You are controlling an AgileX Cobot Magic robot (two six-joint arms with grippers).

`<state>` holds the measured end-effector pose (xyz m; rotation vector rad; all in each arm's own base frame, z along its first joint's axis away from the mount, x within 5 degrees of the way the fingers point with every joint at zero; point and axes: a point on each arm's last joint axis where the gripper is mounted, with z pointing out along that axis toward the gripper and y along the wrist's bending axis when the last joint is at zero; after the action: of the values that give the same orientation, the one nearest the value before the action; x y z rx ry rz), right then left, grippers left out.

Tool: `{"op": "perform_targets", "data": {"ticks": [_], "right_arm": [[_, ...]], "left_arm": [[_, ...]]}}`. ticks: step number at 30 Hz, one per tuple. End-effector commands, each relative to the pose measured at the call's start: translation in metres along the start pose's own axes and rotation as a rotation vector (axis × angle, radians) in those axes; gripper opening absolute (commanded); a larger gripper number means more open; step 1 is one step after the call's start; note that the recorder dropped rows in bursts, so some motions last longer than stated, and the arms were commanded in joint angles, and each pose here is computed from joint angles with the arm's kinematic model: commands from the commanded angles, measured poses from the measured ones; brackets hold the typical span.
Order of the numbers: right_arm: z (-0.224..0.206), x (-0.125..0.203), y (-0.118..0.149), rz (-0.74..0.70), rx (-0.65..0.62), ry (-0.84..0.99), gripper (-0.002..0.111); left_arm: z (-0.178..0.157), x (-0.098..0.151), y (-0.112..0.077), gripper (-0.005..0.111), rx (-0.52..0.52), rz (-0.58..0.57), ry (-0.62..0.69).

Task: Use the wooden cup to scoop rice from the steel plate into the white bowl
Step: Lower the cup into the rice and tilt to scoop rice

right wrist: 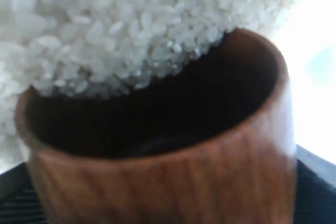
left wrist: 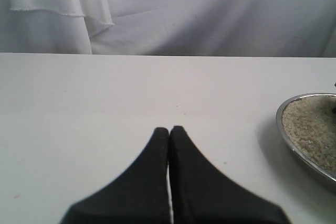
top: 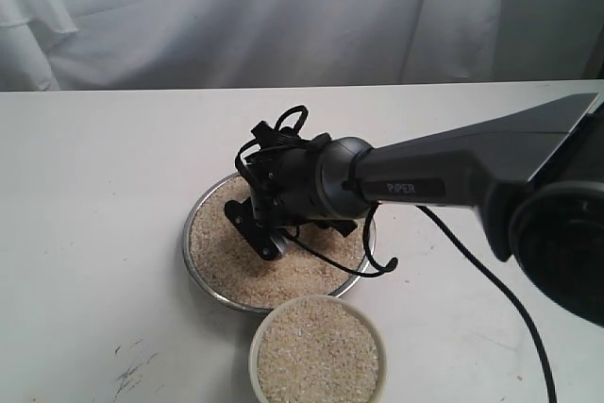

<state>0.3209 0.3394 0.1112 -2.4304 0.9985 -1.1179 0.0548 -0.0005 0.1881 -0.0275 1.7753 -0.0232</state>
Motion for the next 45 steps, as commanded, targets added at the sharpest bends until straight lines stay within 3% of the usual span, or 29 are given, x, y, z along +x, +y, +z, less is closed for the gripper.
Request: {"op": "perform_targets", "data": {"ticks": [1,23,36,45], "right_arm": [[0.000,-0.005,0.002,0.023,-0.017,-0.043,0.000],[-0.002,-0.019,0.008,0.037,-0.089,-0.212,0.000],[0.004,0.007,0.006,0.102,-0.126,-0.291,0.000],[0.003,0.003,0.006,0.105,-0.132,-0.354,0.000]], "left_arm": [[0.000,0.001,0.000,0.000,0.002,-0.004,-0.007],[0.000,0.001,0.000,0.000,0.002,-0.004,-0.007],[0.000,0.001,0.000,0.000,0.002,-0.004,-0.007],[0.000,0.001,0.000,0.000,0.002,-0.004,-0.007]]}}
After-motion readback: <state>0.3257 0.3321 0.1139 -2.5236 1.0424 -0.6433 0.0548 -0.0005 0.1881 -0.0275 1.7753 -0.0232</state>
